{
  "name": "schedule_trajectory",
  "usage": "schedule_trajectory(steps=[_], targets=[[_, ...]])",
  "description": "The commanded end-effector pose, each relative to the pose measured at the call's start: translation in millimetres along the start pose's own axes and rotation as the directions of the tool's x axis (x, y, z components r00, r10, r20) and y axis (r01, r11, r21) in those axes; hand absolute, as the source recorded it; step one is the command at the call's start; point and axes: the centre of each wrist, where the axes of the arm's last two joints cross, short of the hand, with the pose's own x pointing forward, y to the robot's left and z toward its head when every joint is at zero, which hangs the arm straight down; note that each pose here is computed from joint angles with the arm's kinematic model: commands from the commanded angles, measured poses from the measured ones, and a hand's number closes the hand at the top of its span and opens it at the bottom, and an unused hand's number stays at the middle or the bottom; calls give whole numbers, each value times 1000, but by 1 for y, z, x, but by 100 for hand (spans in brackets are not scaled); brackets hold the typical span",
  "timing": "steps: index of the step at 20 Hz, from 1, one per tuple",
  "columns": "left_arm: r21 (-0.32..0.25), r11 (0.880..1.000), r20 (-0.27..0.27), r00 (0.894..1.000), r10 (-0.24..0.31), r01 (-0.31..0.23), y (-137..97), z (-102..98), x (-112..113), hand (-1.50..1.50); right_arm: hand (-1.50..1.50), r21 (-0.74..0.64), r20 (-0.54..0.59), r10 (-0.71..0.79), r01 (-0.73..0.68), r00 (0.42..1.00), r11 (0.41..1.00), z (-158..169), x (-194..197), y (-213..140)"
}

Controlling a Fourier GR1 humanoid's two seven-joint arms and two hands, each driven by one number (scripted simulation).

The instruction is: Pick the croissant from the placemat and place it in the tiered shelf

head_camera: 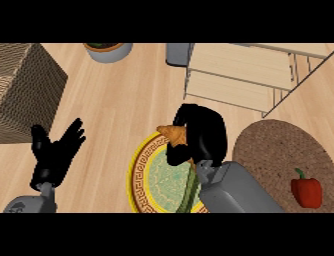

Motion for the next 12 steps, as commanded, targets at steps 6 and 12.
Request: schedule_trajectory(steps=[6, 12], targets=[[62, 998, -20, 1000, 13, -11, 23, -1, -11, 0, 150, -233, 99, -60, 82, 993, 969, 60, 93, -82], [48, 999, 4, 1000, 8, -8, 17, 9, 1, 0, 150, -321, 73, -67, 87, 995, 943, 60, 117, -127]])
